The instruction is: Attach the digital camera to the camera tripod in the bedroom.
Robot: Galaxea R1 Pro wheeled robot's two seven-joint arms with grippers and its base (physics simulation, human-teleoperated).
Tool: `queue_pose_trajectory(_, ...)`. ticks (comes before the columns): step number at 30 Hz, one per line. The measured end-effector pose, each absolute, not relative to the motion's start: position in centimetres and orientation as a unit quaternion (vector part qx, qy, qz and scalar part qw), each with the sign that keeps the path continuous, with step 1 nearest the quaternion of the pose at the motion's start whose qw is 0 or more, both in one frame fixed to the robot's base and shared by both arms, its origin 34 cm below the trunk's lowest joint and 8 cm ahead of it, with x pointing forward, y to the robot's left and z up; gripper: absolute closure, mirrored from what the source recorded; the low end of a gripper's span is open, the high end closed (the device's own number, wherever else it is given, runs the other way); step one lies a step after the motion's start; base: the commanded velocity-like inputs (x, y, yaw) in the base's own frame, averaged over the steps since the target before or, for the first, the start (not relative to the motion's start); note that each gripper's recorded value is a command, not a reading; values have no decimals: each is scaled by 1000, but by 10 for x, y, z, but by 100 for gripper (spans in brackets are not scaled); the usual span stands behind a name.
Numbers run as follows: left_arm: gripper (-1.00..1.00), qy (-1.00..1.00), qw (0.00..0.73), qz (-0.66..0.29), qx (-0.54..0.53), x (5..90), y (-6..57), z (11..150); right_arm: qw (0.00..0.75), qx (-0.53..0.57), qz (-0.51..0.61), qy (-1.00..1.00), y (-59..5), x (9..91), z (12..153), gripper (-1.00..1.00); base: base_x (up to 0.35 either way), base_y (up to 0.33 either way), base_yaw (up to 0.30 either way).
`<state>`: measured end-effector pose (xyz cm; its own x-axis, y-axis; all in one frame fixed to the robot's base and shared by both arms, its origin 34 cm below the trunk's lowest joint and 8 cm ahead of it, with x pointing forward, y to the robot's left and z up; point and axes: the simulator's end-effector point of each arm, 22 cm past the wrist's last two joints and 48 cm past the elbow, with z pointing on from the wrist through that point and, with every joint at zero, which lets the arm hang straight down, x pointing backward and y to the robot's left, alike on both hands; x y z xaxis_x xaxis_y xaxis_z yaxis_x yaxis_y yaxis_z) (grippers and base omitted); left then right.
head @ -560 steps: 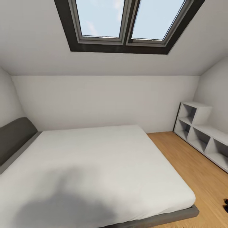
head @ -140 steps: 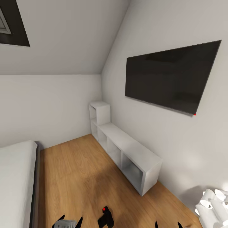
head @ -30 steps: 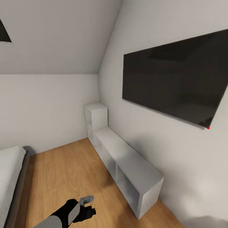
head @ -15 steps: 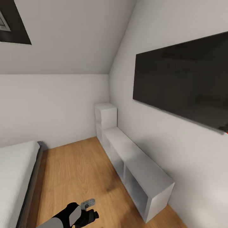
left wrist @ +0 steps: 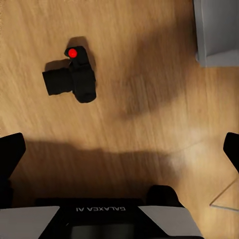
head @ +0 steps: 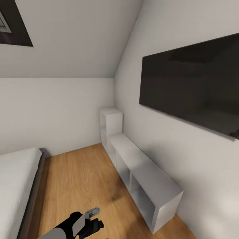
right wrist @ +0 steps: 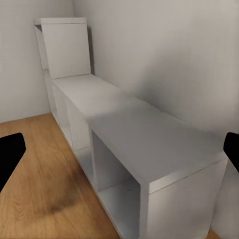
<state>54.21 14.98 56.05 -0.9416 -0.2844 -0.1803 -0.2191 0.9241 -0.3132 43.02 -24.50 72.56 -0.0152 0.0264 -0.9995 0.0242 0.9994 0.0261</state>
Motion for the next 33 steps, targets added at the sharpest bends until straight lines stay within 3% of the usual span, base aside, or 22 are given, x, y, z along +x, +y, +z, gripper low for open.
queue_pose_trajectory(33,-100,975,113,-140,-130,540,158,517,701,18,1,713,-245,427,683,-100,0,0,0)
